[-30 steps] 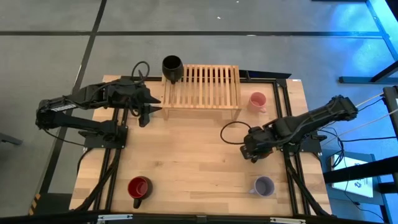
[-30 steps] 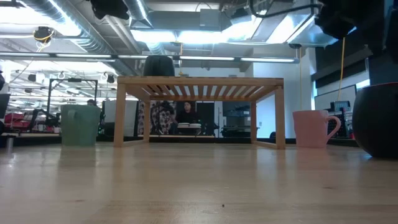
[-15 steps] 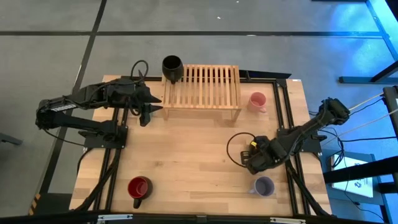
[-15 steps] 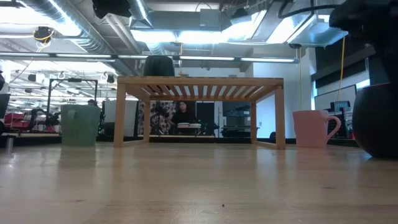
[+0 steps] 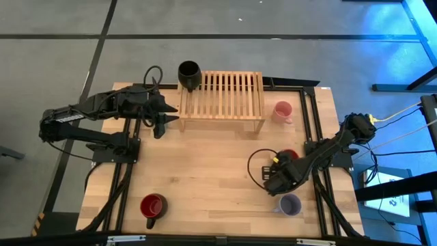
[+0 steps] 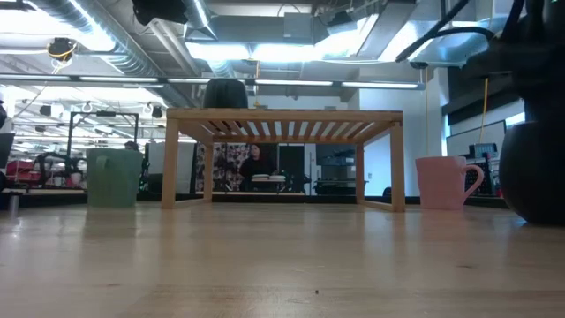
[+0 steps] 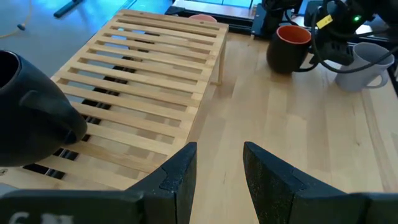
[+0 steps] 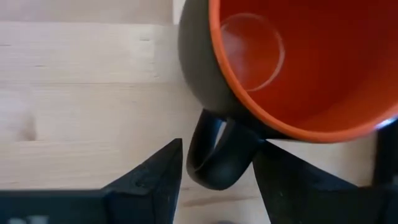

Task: Place coffee mugs
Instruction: Put the orange mug on the shelf

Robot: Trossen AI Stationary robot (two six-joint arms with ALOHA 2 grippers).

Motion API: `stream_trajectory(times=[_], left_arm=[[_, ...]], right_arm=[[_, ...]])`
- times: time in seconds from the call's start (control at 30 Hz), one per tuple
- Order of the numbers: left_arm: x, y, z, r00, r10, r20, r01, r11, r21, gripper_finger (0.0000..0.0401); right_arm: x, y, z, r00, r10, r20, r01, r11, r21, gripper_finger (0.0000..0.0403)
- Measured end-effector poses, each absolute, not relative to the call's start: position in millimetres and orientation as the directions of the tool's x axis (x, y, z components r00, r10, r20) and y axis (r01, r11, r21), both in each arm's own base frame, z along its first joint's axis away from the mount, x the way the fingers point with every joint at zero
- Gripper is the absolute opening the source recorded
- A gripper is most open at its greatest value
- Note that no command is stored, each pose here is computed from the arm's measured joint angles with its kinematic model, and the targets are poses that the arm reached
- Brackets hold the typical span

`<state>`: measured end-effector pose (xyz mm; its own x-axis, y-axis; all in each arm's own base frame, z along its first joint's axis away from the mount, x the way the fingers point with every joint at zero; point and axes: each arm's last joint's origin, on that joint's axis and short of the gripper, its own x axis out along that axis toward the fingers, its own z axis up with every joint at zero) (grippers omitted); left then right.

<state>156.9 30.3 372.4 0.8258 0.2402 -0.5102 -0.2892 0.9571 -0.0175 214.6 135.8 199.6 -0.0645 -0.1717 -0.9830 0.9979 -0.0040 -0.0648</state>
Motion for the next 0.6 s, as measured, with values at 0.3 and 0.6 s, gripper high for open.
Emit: stream_trajectory(times=[0.3,0.6], left_arm=[[156.9,30.3,372.4,0.826,0.24,-0.51,-0.289,0.957,-0.017,0.0126],[156.9,30.4,372.4,0.826,0.241,-0.51,-0.289,0.957,-0.017,0.0126]], right_arm=[[208.3,131.3,201.2,-0.125,-0.224,-0.966,0.99,0.03,-0.135,0.0095],[204.7,126.8,193.3,-0.108,-0.287,-0.952,0.994,-0.004,-0.111,0.0073]])
